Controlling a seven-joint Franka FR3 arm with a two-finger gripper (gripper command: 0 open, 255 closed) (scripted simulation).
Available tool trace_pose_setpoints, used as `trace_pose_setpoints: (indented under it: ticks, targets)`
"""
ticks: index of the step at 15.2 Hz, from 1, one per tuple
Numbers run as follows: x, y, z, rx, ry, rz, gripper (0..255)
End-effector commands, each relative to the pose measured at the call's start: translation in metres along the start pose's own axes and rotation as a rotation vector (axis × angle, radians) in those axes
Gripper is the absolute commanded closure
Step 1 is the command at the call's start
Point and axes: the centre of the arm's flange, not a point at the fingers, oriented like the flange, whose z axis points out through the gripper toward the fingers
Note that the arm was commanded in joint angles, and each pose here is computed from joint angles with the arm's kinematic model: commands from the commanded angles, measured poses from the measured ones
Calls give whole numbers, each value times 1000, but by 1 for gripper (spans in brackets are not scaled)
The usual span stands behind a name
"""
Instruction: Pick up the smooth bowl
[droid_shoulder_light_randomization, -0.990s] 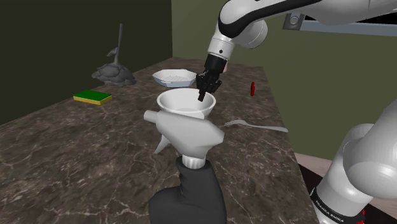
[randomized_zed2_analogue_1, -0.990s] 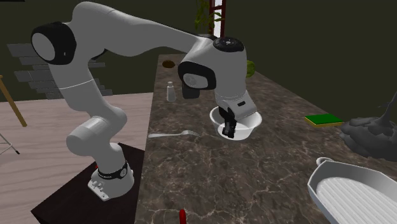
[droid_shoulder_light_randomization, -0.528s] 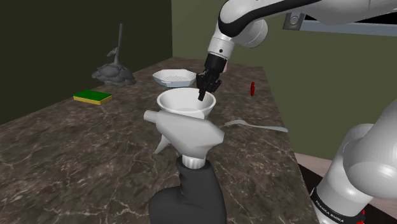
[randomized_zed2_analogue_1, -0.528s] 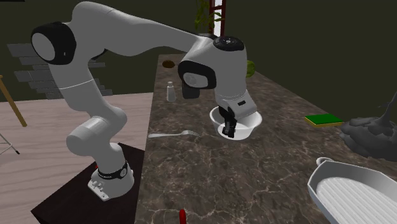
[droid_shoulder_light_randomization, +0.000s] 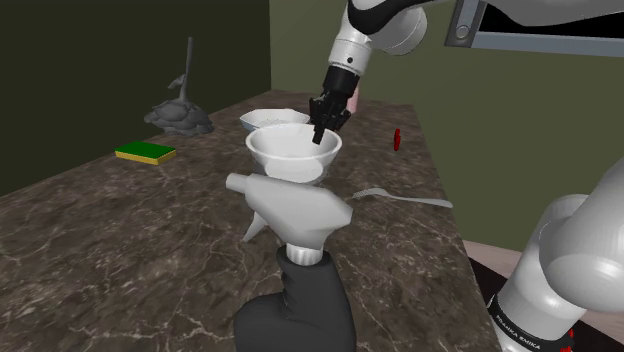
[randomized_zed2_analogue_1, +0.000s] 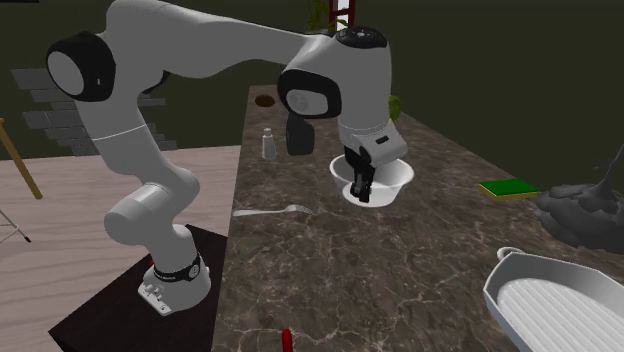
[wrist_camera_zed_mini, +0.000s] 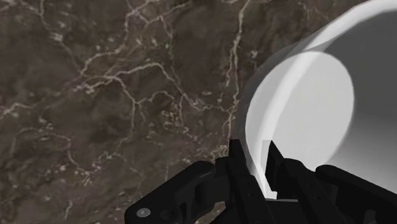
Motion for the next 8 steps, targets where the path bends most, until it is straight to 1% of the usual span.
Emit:
trace_pose_setpoints:
  ticks: [1, 6, 8]
  targets:
    - [1, -3, -10, 0, 1, 0, 255]
    - [2, -12, -35, 0, 1, 0, 255]
    - [2, -13, -36, 0, 1, 0, 255]
